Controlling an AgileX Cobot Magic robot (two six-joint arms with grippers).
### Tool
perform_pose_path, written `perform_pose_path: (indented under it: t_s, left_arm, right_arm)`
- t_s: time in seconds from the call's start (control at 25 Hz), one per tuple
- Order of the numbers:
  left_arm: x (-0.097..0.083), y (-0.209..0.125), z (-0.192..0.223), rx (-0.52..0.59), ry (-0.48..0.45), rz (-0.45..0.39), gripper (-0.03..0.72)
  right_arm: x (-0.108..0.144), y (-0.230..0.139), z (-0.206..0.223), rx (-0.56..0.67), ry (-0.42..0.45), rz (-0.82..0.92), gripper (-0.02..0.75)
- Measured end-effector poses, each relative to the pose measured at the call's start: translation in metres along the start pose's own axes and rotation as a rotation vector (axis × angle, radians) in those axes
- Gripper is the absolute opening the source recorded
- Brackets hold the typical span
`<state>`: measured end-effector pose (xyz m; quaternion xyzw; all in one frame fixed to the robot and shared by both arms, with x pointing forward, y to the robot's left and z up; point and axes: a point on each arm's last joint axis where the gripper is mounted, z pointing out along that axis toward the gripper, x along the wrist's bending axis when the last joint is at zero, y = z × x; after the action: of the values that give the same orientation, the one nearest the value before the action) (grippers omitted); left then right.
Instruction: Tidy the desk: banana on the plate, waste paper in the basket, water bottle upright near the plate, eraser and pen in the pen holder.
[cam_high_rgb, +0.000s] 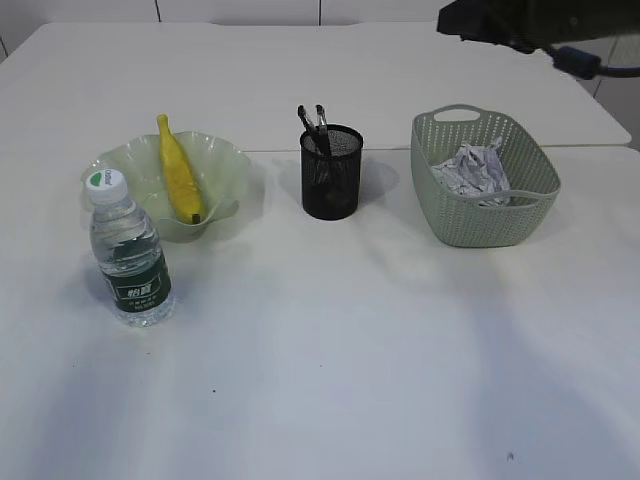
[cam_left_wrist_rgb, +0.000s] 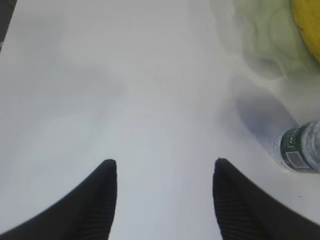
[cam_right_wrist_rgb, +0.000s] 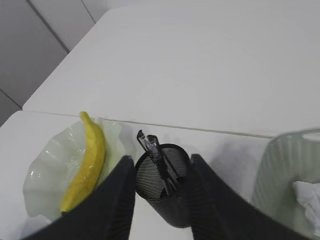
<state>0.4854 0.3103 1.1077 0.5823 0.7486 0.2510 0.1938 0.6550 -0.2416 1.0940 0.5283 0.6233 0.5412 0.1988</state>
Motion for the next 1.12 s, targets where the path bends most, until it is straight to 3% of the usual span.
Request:
perform_pose_path:
  t_s: [0.36,0.72,1.12]
  left_arm:
    - [0.016,-0.002,-0.018,-0.032,0.025,-0.040,0.424]
    - [0.028,-0.027,-0.067,-0.116,0.017,-0.045,0.424]
    - [0.048,-0.096,-0.123,-0.248,-0.001,-0.032,0.424]
  right_arm:
    - [-0.018,-0.006,-0.057,-0.041,-0.138,0.008,0.264]
    - [0.000,-0.003,-0.088,-0.083,-0.136,-0.016,0.264]
    - [0.030,-0.002,-0.140,-0.168,-0.123,-0.060,0.263]
